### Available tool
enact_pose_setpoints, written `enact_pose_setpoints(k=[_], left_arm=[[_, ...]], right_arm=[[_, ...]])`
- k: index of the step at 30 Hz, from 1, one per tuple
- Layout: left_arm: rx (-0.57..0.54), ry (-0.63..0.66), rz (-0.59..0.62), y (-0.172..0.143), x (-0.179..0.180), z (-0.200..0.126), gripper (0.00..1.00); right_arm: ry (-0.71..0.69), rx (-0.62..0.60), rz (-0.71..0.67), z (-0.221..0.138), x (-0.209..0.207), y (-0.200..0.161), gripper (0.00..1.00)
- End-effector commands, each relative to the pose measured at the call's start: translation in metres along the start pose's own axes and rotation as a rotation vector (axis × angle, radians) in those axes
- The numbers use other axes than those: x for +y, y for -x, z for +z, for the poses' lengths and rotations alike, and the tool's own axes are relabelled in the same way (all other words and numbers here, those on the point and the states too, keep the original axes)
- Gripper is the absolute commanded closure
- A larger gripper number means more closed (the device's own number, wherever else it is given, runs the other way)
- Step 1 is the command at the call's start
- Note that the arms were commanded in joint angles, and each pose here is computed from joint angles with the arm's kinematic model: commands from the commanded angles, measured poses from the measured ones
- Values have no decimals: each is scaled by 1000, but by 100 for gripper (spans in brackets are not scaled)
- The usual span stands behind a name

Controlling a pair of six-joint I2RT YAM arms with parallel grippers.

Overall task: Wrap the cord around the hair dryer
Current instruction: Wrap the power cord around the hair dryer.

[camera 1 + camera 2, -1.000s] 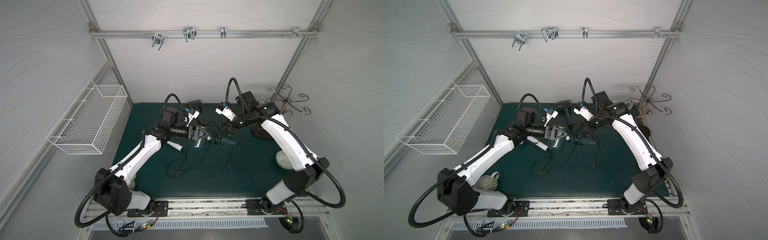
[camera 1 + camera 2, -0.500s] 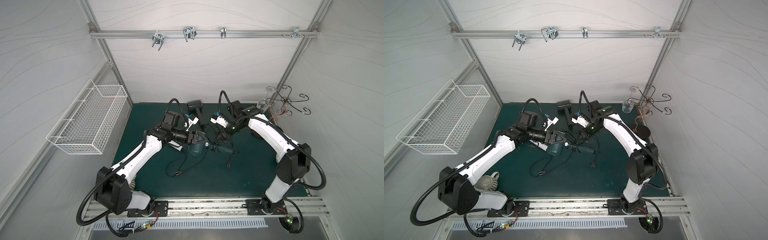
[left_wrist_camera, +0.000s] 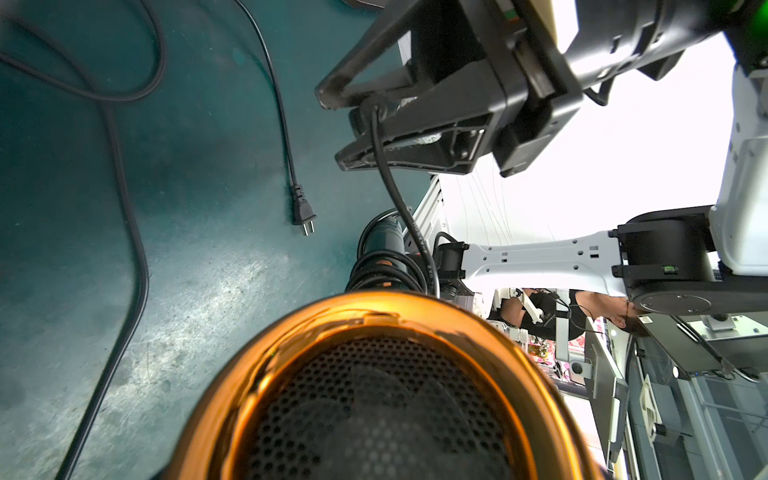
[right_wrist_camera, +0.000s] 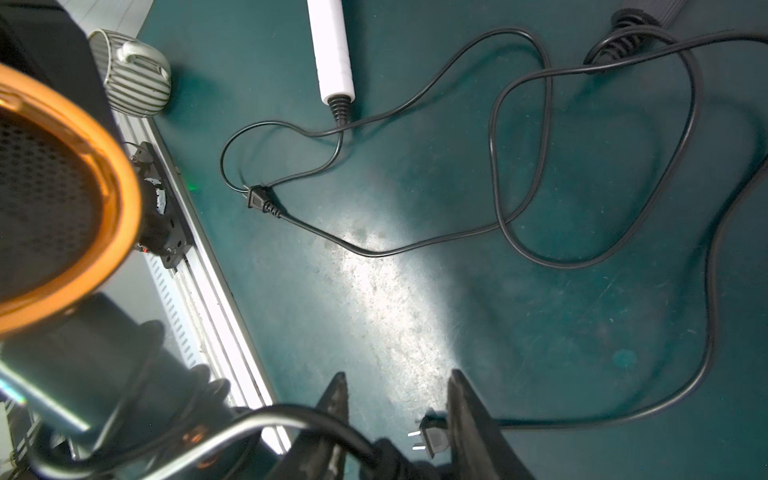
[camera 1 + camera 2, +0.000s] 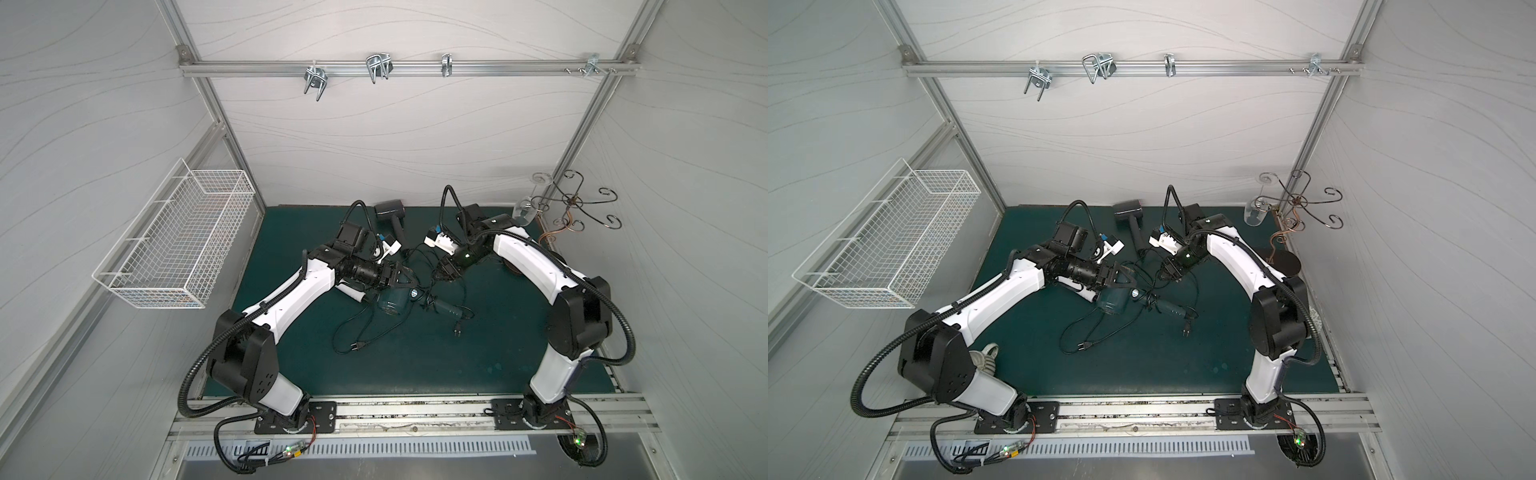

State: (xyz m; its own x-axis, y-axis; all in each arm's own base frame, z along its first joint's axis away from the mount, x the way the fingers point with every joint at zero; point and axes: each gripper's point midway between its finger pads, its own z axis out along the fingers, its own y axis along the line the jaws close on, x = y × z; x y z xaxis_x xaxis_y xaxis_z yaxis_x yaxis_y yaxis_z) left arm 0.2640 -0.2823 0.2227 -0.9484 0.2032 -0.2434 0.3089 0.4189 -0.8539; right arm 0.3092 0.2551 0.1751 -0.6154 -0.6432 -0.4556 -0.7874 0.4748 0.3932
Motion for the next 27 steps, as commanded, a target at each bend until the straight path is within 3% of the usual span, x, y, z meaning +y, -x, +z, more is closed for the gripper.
enact_pose_setpoints(k=[1,16,27], left_arm=[[2,-82,52,11,-27,-5,100],[30,-79,-47,19,-23,0,100],[28,-75,-70,27,-18,4,100]], right_arm=[[31,-4,-20,5,-4,-1,54],[50,-39,-2,2,-17,2,34],[60,-131,23,-30,-17,13,27]])
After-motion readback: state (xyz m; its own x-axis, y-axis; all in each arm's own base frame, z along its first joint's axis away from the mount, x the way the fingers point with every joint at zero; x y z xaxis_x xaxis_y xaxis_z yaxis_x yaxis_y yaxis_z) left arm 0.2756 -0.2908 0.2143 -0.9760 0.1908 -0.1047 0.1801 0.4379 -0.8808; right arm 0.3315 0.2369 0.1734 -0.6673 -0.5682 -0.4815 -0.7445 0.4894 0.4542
